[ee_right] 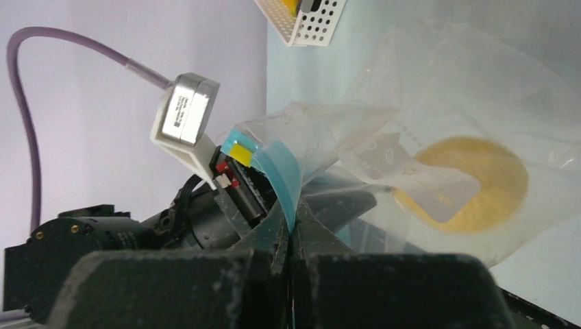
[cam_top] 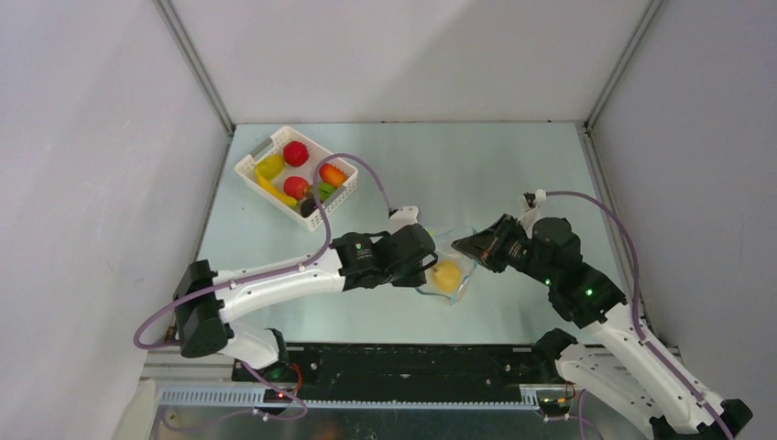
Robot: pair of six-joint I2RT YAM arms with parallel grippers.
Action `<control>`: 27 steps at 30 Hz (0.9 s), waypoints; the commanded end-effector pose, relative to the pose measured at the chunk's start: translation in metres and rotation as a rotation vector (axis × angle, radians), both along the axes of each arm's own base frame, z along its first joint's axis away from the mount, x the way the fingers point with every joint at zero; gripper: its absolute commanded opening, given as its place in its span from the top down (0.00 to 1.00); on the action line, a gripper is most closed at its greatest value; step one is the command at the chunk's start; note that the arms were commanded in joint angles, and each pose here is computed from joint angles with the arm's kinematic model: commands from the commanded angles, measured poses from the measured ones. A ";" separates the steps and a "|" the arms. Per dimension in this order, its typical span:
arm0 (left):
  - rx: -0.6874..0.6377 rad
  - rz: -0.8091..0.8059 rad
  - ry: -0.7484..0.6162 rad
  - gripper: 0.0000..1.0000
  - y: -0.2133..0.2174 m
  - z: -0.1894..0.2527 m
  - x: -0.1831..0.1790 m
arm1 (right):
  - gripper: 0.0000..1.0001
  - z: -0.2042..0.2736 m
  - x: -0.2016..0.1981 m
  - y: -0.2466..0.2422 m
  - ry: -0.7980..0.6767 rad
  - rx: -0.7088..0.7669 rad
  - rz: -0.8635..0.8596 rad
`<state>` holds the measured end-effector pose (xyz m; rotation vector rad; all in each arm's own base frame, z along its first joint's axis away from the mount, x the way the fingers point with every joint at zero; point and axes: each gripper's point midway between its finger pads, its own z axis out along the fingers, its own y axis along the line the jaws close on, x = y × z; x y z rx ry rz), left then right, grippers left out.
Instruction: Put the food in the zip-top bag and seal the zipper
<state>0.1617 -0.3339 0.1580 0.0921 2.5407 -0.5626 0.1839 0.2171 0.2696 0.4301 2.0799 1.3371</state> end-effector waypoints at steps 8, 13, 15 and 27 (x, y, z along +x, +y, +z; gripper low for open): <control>0.213 0.076 -0.104 1.00 0.072 0.038 0.009 | 1.00 -0.022 0.019 -0.048 -0.037 -0.311 -0.086; 0.295 0.109 -0.143 1.00 0.110 0.056 0.011 | 1.00 -0.011 0.022 -0.102 -0.080 -0.621 -0.176; 0.316 0.129 -0.166 1.00 0.121 0.064 0.015 | 1.00 -0.006 0.023 -0.114 -0.102 -0.689 -0.194; 0.175 -0.042 -0.240 1.00 0.062 0.090 0.039 | 0.88 -0.022 0.001 -0.057 -0.195 -0.625 0.178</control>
